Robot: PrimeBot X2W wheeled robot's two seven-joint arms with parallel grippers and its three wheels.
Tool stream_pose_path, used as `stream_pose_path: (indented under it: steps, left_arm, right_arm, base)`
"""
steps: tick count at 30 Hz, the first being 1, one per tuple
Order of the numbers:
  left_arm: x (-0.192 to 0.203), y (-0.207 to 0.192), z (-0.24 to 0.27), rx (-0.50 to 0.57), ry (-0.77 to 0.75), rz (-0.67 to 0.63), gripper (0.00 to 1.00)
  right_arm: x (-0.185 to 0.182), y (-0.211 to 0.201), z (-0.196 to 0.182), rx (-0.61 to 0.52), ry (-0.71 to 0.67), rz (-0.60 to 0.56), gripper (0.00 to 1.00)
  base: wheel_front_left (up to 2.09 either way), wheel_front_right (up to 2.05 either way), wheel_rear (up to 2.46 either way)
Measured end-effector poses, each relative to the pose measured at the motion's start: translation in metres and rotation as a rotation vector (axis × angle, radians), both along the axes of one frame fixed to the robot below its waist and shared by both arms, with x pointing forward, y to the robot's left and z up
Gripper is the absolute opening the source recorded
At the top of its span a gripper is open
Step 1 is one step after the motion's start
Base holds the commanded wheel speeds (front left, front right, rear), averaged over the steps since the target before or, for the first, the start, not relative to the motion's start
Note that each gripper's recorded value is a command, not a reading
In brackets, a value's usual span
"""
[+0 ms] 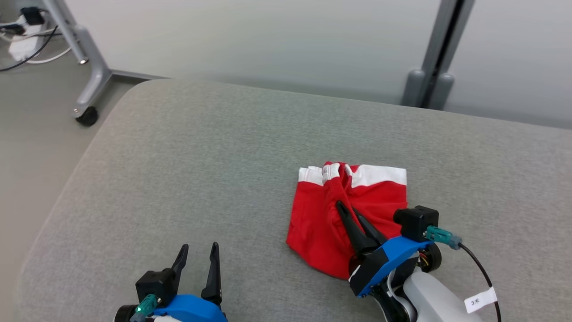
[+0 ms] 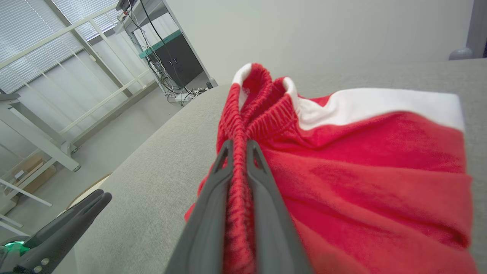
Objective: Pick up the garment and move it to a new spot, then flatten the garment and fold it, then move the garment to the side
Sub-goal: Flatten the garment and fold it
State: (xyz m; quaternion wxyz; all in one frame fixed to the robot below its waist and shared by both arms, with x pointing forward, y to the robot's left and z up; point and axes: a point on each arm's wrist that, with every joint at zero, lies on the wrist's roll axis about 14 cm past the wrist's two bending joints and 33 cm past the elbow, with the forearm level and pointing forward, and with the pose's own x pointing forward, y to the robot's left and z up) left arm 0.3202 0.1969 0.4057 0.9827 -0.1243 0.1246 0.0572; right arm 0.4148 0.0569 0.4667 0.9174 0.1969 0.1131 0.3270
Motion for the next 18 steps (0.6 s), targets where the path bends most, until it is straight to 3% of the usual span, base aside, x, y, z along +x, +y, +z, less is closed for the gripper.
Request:
stream_pose_path:
  steps: [2,3,4,11,17,18]
  left_arm:
    - [-0.007,0.006,-0.004,0.000,0.015,0.022,1.00]
    - [-0.010,0.008,-0.006,0.000,0.022,0.030,1.00]
    - [-0.012,0.010,-0.007,0.001,0.027,0.039,1.00]
    - [-0.006,0.010,-0.012,0.008,0.044,0.033,1.00]
    - [0.016,-0.007,-0.003,0.015,0.007,-0.036,1.00]
    - [0.028,-0.015,0.004,0.023,-0.020,-0.067,1.00]
  right_arm:
    - [0.001,0.006,-0.009,-0.030,0.015,0.020,0.00]
    - [0.002,0.008,-0.014,-0.046,0.020,0.031,0.45]
    - [0.002,0.012,-0.015,-0.049,0.024,0.042,1.00]
    - [0.008,0.015,0.002,-0.002,-0.015,0.045,1.00]
    - [0.026,-0.028,0.008,-0.052,-0.081,-0.078,1.00]
    - [0.030,-0.054,0.006,-0.091,-0.099,-0.146,1.00]
  base:
    - [0.00,0.00,0.00]
    - [0.00,0.00,0.00]
    - [0.00,0.00,0.00]
    - [0.00,0.00,0.00]
    - [0.00,0.00,0.00]
    - [0.00,0.00,0.00]
